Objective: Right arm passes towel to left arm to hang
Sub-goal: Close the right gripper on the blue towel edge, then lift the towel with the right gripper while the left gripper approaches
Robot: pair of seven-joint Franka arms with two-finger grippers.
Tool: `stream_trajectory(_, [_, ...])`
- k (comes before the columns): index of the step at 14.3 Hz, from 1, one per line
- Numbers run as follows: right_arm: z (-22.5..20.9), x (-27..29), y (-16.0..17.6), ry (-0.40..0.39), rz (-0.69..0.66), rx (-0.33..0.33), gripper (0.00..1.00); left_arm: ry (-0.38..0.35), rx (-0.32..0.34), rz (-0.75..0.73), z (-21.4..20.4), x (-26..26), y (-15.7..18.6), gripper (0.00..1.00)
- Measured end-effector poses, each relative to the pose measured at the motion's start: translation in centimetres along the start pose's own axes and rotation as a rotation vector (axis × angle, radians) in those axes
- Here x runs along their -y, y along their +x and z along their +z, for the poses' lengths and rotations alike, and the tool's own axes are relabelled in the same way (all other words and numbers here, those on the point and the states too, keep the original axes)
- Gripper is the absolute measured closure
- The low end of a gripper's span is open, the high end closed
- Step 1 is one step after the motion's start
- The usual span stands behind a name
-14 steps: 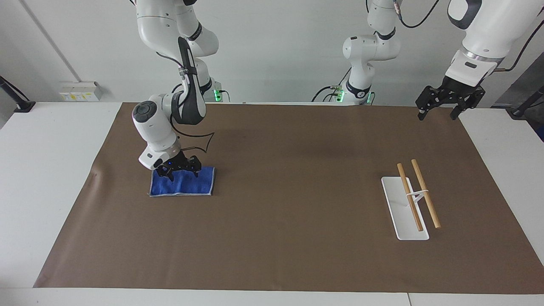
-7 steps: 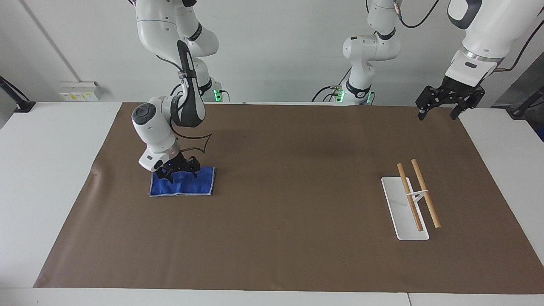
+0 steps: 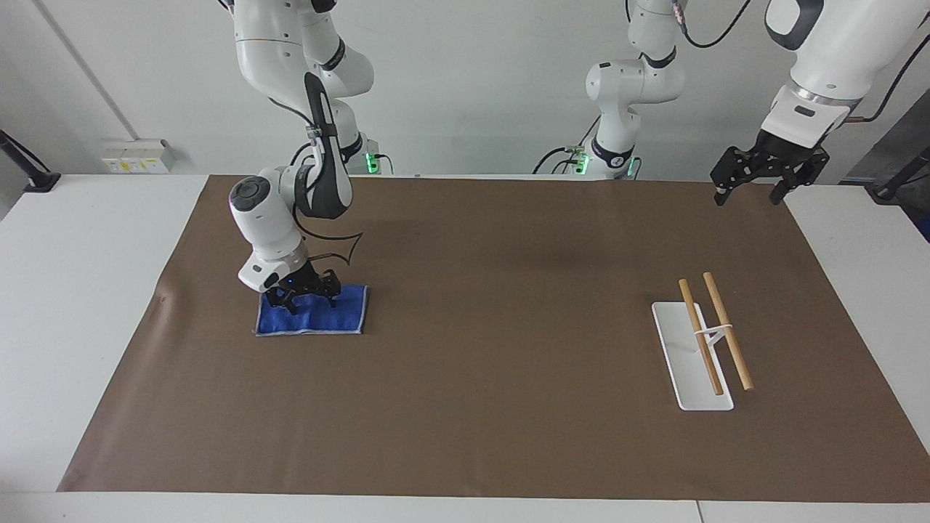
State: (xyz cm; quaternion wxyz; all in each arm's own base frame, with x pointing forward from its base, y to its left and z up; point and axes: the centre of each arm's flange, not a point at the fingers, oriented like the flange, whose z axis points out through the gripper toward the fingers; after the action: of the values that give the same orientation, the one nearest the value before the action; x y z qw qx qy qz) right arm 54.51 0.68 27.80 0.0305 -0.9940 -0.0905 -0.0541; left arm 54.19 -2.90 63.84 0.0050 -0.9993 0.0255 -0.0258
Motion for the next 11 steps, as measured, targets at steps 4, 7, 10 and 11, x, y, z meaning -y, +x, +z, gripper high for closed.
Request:
stream_trajectory(4, [-0.4,0.0,0.2,0.001,0.022,-0.008,0.67,0.000,0.000,0.000,0.0,0.0,0.0,0.00])
stream_trajectory(7, [-0.7,0.3,0.5,0.009,0.051,0.007,0.89,0.000,0.000,0.000,0.0,0.0,0.0,0.00])
stream_trajectory(10, [-3.2,0.9,2.4,0.033,0.074,0.041,0.89,0.000,0.000,0.000,0.0,0.0,0.0,0.00])
stream_trajectory(11, [-4.6,1.0,3.2,0.039,0.084,0.044,0.89,0.000,0.000,0.000,0.0,0.0,0.0,0.00])
